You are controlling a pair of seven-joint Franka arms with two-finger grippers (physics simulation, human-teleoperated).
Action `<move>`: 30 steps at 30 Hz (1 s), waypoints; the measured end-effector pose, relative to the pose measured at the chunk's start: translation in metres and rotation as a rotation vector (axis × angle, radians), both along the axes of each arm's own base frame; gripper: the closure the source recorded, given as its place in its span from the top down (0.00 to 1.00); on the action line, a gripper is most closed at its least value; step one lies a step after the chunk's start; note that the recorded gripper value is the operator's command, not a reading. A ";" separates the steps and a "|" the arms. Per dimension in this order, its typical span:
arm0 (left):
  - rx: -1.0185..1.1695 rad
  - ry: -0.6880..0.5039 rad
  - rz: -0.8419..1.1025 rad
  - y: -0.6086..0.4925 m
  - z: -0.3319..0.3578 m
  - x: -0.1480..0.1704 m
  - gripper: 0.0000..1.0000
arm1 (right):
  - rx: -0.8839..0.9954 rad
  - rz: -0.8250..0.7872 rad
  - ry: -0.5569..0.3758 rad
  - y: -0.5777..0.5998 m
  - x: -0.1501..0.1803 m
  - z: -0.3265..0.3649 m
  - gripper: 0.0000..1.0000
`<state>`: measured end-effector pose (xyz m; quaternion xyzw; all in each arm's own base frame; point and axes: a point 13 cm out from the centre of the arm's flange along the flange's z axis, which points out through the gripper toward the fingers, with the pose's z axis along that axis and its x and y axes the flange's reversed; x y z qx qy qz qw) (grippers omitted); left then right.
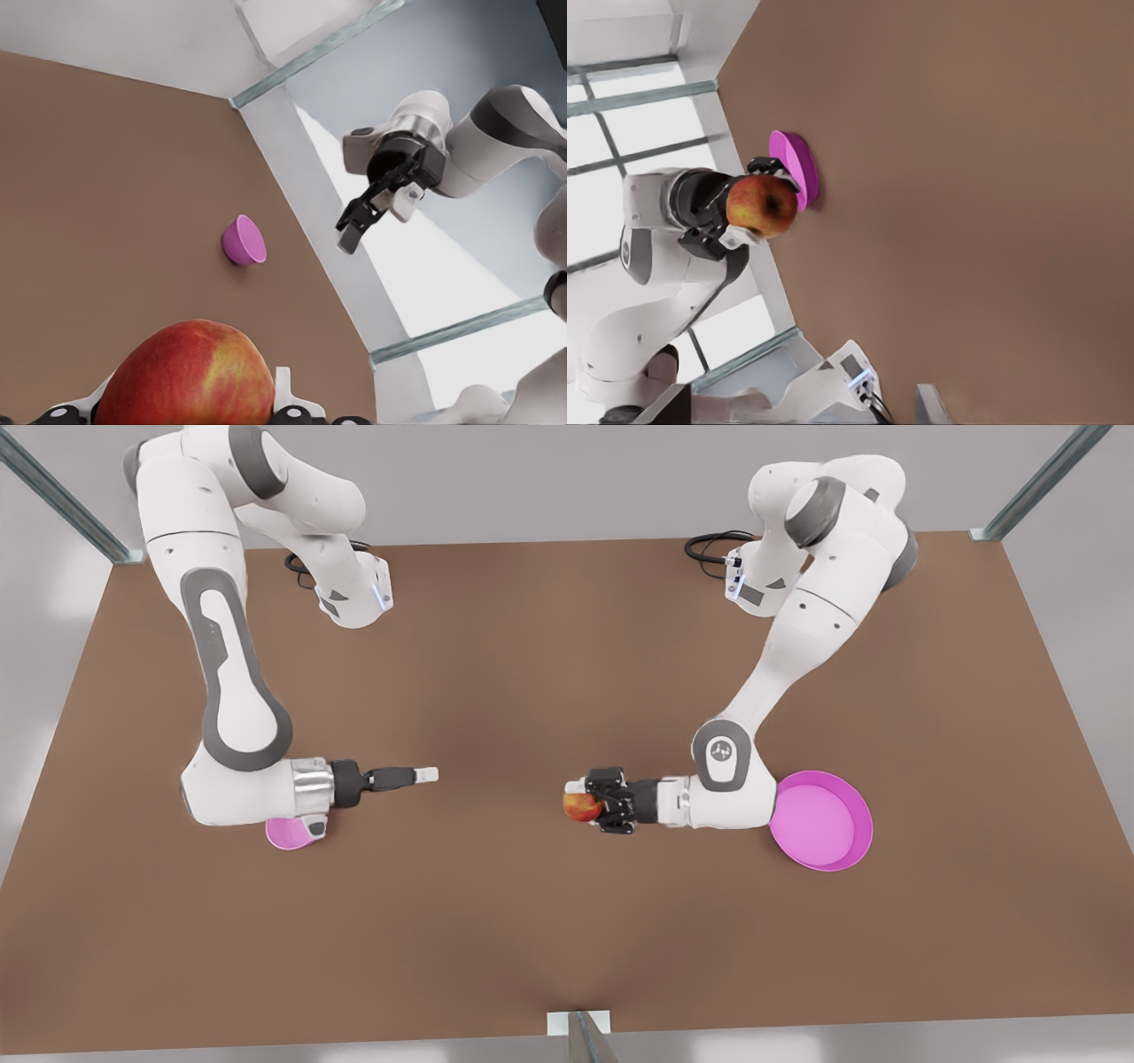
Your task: Use the left arm to pick up the apple from the plate, transfer it to the gripper of the right arm, and then use the right arm to place it into the bowl
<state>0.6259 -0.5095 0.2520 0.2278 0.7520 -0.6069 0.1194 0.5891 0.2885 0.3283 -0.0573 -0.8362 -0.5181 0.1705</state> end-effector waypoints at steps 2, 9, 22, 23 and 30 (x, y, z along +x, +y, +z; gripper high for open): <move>-0.110 -0.088 0.031 -0.026 0.001 0.010 0.73 | 0.081 -0.018 -0.013 0.025 -0.003 0.000 0.96; -0.254 -0.498 0.062 -0.066 0.019 0.014 0.73 | 0.172 -0.063 -0.139 0.093 0.009 -0.025 0.97; -0.272 -1.018 0.027 -0.087 0.002 0.001 0.73 | 0.153 -0.106 -0.373 0.114 0.050 -0.048 0.97; -0.272 -1.047 0.025 -0.087 0.001 0.001 0.73 | 0.151 -0.103 -0.381 0.116 0.049 -0.051 0.97; -0.270 -1.220 0.006 -0.090 0.000 -0.001 0.73 | 0.137 -0.066 -0.427 0.139 0.037 -0.069 0.97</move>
